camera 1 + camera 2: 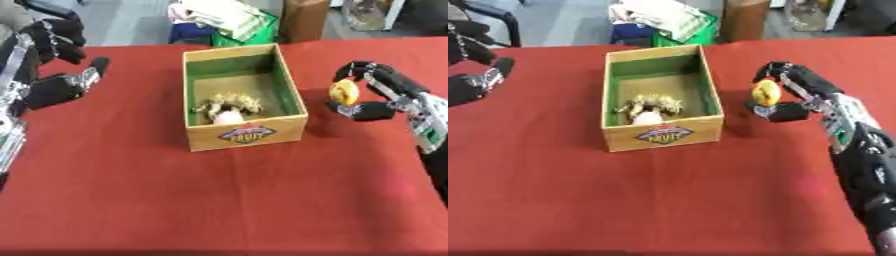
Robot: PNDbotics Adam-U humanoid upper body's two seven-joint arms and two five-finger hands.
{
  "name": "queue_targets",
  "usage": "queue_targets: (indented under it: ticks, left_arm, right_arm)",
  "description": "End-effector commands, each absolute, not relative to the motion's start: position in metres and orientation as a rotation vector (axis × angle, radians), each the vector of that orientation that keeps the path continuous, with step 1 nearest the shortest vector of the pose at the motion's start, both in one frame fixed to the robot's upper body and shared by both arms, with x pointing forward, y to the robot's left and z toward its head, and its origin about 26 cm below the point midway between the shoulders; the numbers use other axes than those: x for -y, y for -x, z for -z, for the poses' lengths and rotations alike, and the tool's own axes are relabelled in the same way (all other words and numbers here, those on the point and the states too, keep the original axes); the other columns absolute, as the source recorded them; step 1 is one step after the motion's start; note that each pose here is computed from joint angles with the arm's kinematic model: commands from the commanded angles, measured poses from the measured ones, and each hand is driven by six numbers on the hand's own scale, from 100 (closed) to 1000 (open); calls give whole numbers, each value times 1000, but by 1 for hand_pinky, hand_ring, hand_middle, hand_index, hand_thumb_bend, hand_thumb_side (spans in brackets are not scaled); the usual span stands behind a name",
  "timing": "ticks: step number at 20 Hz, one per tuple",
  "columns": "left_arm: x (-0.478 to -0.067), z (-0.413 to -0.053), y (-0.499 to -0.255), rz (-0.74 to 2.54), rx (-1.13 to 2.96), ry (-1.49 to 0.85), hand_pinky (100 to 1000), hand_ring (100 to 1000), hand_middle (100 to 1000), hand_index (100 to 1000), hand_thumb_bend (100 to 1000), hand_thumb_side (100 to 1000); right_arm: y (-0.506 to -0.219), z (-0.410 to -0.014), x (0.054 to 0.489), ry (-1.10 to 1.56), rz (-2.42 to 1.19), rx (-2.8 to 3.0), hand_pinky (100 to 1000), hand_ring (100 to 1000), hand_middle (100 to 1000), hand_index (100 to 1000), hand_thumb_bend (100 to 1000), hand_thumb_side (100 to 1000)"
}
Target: Pick up objects on the table and place them in the box.
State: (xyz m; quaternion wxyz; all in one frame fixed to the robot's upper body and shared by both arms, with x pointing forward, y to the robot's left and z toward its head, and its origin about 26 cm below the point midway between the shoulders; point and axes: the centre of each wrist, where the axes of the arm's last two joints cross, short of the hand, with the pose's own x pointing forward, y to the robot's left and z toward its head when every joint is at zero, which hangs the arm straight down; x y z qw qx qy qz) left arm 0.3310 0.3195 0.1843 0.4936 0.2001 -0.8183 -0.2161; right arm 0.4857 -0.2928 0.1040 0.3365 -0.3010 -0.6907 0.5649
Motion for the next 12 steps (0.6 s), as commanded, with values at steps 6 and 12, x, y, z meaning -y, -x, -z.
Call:
queue_targets:
  ticks: [6, 12]
  left_arm:
    - [-322, -195, -328, 518, 2015, -506, 599, 574, 590, 748, 440, 185]
    - [-321, -194, -327, 521, 2013, -507, 599, 573, 590, 749, 437, 186]
  right_arm:
    - [-488, -108, 309, 950, -1438, 1713, 701, 783, 756, 768, 367, 702]
    - [-486, -102, 313, 1056, -1358, 1686, 667, 772, 755, 773, 280, 675]
